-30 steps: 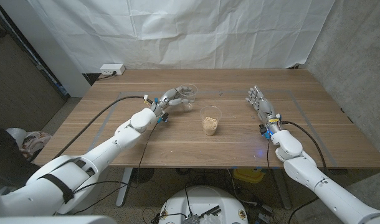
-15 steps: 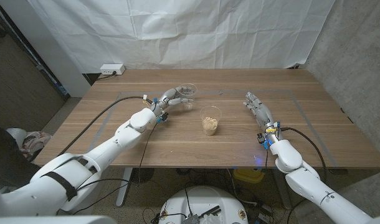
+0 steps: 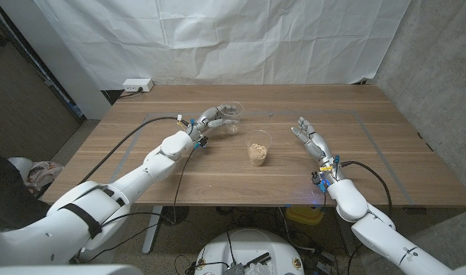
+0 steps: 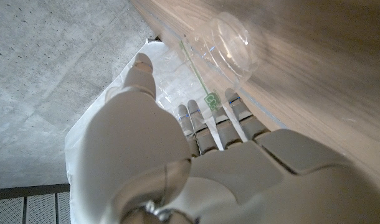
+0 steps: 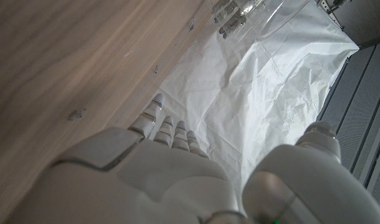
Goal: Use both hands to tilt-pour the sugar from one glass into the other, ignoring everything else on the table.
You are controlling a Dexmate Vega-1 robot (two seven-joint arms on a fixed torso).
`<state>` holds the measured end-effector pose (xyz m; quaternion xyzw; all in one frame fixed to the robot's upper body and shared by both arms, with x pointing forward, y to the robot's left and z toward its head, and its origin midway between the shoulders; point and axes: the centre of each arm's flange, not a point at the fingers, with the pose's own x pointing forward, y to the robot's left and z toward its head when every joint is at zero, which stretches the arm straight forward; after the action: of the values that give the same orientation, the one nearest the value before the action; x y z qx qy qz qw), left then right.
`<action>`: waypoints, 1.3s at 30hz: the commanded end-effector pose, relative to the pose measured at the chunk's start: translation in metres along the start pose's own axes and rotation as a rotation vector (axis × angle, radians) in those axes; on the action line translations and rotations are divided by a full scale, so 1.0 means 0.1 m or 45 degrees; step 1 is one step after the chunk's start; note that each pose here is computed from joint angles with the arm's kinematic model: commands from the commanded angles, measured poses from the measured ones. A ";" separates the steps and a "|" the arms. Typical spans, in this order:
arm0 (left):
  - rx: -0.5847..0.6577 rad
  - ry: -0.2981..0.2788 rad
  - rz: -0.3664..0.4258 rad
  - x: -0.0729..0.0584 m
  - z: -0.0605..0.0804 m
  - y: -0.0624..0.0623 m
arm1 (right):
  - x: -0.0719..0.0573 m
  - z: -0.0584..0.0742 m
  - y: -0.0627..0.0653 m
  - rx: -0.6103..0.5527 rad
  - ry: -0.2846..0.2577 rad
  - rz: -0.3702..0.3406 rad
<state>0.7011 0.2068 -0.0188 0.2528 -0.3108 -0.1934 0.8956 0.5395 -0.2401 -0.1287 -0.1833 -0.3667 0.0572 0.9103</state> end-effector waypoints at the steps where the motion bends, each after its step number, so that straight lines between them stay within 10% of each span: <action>1: -0.003 0.001 -0.013 0.06 -0.01 0.01 | -0.16 0.10 0.31 -0.118 -0.032 -0.002; 39: 0.003 -0.005 -0.044 0.17 0.02 0.01 | -0.32 0.15 1.09 -0.494 0.049 -0.097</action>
<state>0.7143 0.1988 -0.0113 0.2566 -0.3057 -0.2077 0.8931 0.5113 -0.1624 -0.1697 -0.3207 -0.3698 -0.0253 0.8716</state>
